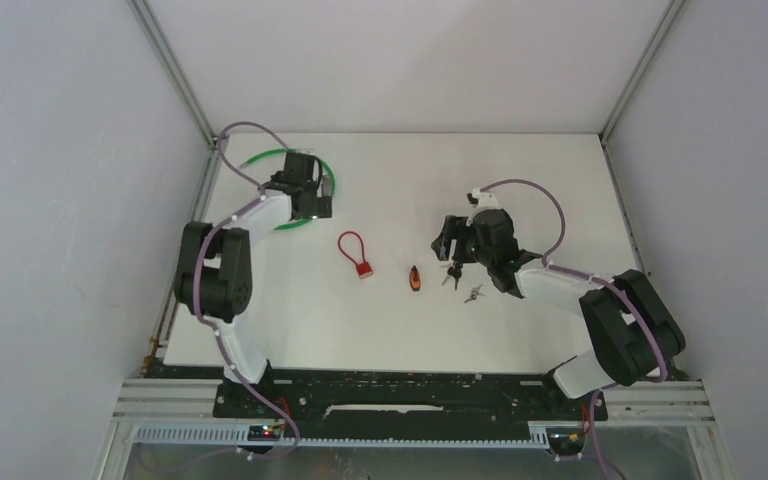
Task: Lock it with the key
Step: Pick up the lock from the center of the board.
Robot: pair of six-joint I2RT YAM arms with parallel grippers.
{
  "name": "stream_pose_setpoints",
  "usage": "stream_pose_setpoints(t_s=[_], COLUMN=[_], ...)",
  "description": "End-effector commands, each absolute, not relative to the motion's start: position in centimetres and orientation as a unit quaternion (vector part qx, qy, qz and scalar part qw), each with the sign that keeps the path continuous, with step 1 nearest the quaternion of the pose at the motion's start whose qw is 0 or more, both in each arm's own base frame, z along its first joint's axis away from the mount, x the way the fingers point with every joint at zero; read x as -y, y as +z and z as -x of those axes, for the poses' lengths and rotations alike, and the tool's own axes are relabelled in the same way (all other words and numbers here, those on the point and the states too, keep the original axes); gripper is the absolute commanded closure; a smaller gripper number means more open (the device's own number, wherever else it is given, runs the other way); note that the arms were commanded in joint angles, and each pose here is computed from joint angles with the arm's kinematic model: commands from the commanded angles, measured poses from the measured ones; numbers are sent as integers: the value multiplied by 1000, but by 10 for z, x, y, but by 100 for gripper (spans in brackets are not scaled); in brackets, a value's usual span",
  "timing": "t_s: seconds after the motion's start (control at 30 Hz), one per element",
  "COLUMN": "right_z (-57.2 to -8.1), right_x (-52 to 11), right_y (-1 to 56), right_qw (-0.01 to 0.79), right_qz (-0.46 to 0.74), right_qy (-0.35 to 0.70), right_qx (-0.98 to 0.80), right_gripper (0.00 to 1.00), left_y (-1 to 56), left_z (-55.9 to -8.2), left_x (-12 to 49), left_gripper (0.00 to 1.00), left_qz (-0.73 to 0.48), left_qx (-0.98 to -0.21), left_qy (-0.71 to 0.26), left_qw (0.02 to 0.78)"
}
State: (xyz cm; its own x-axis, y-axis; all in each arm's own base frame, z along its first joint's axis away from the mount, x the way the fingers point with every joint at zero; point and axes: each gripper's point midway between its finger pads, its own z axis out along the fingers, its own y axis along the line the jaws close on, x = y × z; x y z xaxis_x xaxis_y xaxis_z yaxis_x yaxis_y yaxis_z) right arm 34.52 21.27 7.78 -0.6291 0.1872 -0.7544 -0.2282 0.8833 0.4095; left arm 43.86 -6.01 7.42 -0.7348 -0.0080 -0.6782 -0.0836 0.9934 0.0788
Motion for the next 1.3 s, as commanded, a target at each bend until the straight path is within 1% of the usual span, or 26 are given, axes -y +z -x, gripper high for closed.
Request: stream_pose_setpoints(t_s=[0.0, 0.13, 0.2, 0.33, 0.43, 0.53, 0.63, 0.73, 0.8, 0.87, 0.9, 0.93, 1.07, 1.1, 1.13, 1.2, 1.27], right_z=[-355, -354, -355, -355, -355, -356, -356, -356, -356, -356, -356, -356, -357, -357, -357, -357, -358], right_x=[-224, -225, -225, -226, -227, -227, -226, -226, -226, -226, -226, -226, -225, -224, -224, -224, -223], right_y=[95, 96, 96, 96, 96, 96, 95, 94, 94, 94, 93, 94, 94, 93, 93, 93, 93], right_qw=[443, 442, 442, 439, 439, 437, 435, 432, 430, 429, 427, 427, 425, 425, 424, 423, 423], right_qz=[27, 29, 29, 30, 27, 25, 23, 20, 19, 17, 16, 15, 12, 11, 10, 9, 7], right_qy=[265, 270, 272, 277, 281, 284, 288, 290, 293, 295, 296, 298, 300, 300, 300, 301, 301], right_qx=[-856, -855, -854, -854, -853, -853, -853, -854, -854, -854, -854, -854, -854, -854, -854, -854, -855], right_gripper=[27, 27, 27, 27, 27, 27, 27, 27, 27, 27, 28, 27, 28, 28, 28, 28, 28], left_y=[81, 67, 69, 63, 49, 35, 22, 26, 27, 26, 26, 26, 29, 28, 29, 30, 31], left_z=[-464, -475, -483, -487, -481, -477, -470, -474, -475, -474, -472, -471, -466, -464, -462, -460, -460], left_x=[67, 66, 67, 73, 86, 99, 103, 103, 104, 110, 114, 119, 129, 134, 140, 151, 163], left_gripper=[0, 1, 1, 8, 15, 18, 15, 12, 13, 22, 29, 32, 39, 40, 43, 55, 74], left_qz=[-17, -32, -34, -48, -69, -86, -103, -112, -113, -116, -119, -123, -148, -160, -166, -173, -176], left_qx=[-945, -955, -955, -961, -970, -976, -982, -979, -978, -978, -978, -978, -973, -971, -970, -969, -967], left_qy=[42, 57, 56, 46, 12, -19, -6, 20, 24, 10, 2, -4, 27, 28, 22, 10, -10], left_qw=[324, 288, 290, 268, 231, 201, 160, 170, 171, 170, 169, 169, 177, 176, 175, 179, 184])
